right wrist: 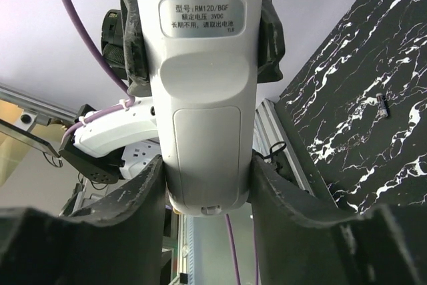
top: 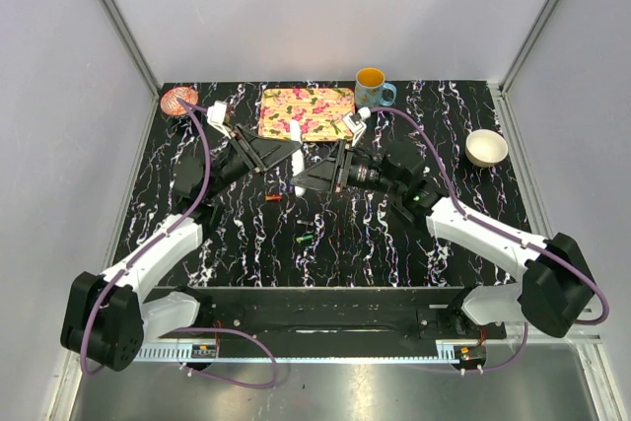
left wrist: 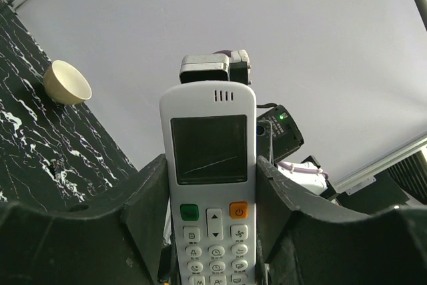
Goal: Load the batteries into the remote control
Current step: Adjust the remote control.
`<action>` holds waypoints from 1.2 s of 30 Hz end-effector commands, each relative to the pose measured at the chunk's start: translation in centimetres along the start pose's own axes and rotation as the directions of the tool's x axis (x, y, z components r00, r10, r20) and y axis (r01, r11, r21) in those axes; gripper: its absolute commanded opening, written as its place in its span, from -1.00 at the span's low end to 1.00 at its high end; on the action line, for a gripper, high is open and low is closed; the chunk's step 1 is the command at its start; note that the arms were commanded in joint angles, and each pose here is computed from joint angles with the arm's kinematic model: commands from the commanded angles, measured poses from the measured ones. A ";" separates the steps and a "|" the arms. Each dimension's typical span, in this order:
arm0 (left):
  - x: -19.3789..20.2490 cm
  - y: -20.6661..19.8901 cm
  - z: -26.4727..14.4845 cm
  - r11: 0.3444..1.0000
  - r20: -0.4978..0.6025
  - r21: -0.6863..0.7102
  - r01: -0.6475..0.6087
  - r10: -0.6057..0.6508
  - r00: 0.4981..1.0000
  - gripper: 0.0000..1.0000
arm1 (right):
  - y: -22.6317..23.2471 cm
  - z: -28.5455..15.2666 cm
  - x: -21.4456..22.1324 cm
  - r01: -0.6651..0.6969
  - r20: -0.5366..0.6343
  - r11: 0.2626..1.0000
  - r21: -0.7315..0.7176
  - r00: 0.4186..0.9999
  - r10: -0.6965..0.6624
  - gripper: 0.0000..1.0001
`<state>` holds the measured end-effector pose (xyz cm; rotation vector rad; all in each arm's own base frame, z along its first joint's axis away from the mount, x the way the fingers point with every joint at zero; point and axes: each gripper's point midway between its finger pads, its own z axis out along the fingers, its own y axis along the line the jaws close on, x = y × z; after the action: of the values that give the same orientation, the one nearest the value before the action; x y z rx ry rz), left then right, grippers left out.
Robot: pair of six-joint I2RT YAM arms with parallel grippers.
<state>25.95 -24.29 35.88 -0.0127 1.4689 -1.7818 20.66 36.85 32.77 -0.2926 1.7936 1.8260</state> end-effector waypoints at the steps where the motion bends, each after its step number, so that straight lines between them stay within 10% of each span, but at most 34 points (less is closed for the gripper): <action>1: -1.1 -2.6 0.6 0.994 0.028 0.080 -0.074 0.072 0.997 -1.00 | 2.6 0.2 -0.6 0.027 -0.012 0.995 -0.099 1.000 -0.028 -0.26; 3: -1.0 -2.6 0.6 0.994 0.023 0.078 -0.073 0.072 0.997 -0.94 | 2.8 0.3 -0.5 0.023 -0.019 0.993 -0.114 1.000 -0.025 -0.45; 6: -0.9 -2.2 0.6 0.995 0.004 0.057 -0.077 0.077 0.997 -0.18 | 2.6 0.1 -0.1 0.028 -0.043 0.995 -0.099 0.999 -0.032 -0.98; 7: -0.9 -2.3 0.6 0.995 0.003 0.048 -0.083 0.083 0.997 0.34 | 2.8 0.0 -0.2 0.043 -0.042 0.995 -0.089 0.998 -0.047 -1.00; 11: -1.5 -0.7 0.6 0.985 -0.013 -0.101 -0.141 0.140 0.990 0.78 | 1.7 -1.9 0.2 0.150 -0.068 0.987 0.066 0.987 -0.145 -1.00; 21: -0.9 3.5 0.2 0.894 -0.115 -0.383 -0.232 0.203 0.972 0.98 | -3.3 -6.9 -1.5 0.340 -0.127 0.776 0.531 0.938 -0.324 -1.00; 36: 3.1 2.4 2.5 0.829 -0.191 -0.429 -0.358 0.304 0.933 0.93 | -4.9 -7.9 -0.3 0.360 -0.167 0.683 0.635 0.928 -0.334 -1.00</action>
<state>25.61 -28.21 31.68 0.1055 1.8778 -1.1974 21.26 28.85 26.56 -0.3754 2.1592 0.8583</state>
